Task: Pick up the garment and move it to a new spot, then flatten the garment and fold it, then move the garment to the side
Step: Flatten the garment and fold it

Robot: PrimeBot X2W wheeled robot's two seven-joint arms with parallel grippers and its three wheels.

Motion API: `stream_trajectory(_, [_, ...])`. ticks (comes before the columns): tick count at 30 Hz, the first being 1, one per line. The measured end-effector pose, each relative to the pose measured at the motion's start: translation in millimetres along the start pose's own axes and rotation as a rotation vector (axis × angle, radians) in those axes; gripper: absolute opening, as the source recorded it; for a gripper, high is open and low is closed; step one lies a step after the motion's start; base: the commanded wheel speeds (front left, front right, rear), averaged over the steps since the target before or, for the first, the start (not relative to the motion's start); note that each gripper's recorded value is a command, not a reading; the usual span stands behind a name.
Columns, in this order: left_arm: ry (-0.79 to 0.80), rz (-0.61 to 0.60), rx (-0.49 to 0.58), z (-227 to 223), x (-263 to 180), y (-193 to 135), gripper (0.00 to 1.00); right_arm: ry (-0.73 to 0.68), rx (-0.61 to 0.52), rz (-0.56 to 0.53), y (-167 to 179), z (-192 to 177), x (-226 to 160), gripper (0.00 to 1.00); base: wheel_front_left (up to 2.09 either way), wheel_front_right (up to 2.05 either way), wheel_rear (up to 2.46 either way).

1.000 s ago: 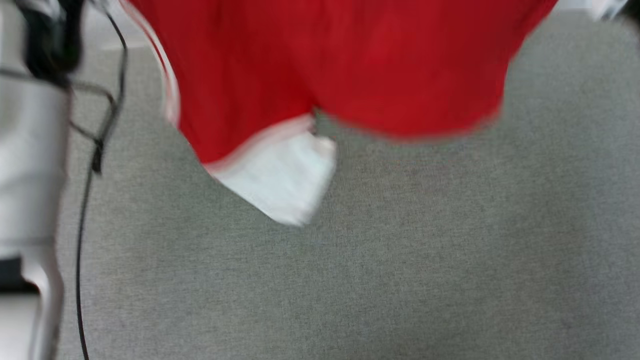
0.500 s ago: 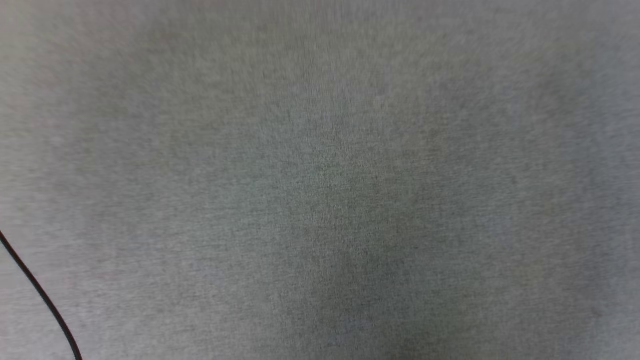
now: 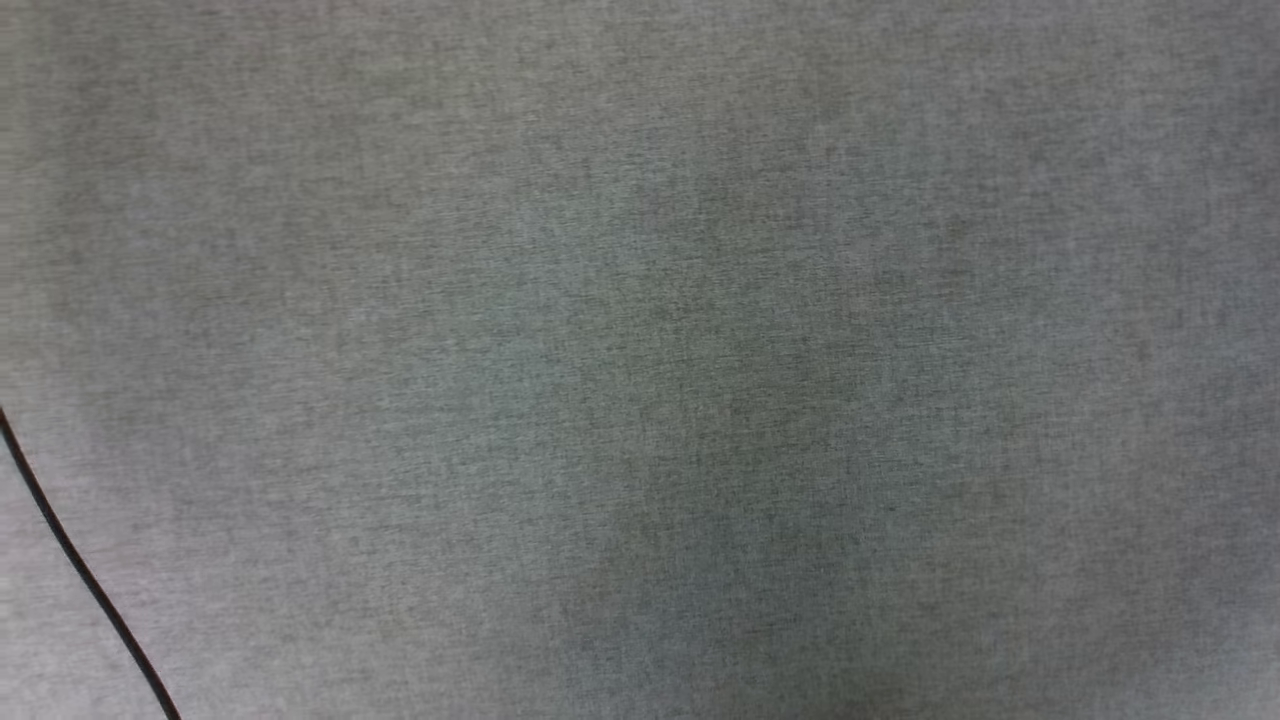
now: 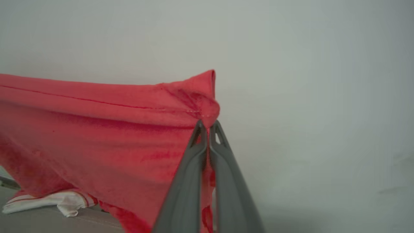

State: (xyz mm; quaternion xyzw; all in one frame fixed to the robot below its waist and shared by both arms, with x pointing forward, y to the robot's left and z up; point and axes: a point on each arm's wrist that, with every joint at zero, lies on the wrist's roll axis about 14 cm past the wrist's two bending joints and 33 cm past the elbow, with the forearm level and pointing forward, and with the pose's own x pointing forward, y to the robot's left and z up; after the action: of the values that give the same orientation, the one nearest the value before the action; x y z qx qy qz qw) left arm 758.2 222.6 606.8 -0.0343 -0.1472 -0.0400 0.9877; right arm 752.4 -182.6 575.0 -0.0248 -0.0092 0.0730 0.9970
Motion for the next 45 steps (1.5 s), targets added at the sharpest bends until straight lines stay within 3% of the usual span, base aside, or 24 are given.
stream_trajectory(7, [0.156, 0.036, -0.058, -55, -50, 11, 0.0, 0.147, 0.049, 0.047, 19, -69, -36, 0.0, 0.0, 0.0, 0.0])
stream_trajectory(17, [0.387, 0.069, -0.152, -96, -184, 0, 0.0, 0.35, 0.154, 0.032, 22, -141, -160, 0.0, 0.0, 0.0, 0.0])
stream_trajectory(19, [0.398, 0.071, -0.154, -94, -197, 0, 0.0, 0.361, 0.169, 0.028, 23, -144, -173, 0.0, 0.0, 0.0, 0.0])
stream_trajectory(20, [0.418, 0.084, -0.155, -89, -226, 3, 0.0, 0.38, 0.191, 0.031, 29, -147, -198, 0.0, 0.0, 0.0, 0.0])
stream_trajectory(28, [0.435, 0.174, -0.183, -65, -337, 7, 0.0, 0.392, 0.241, 0.013, 30, -140, -280, 0.0, 0.0, 0.0, 0.0])
stream_trajectory(29, [0.44, 0.202, -0.197, -56, -374, 6, 0.0, 0.387, 0.248, 0.002, 26, -138, -307, 0.0, 0.0, 0.0, 0.0])
stream_trajectory(39, [0.484, 0.315, -0.222, -28, -467, 7, 0.0, 0.437, 0.288, -0.015, 32, -153, -391, 0.0, 0.0, 0.0, 0.0])
stream_trajectory(45, [0.533, 0.383, -0.246, -19, -498, 8, 0.0, 0.489, 0.311, -0.043, 39, -161, -426, 0.0, 0.0, 0.0, 0.0])
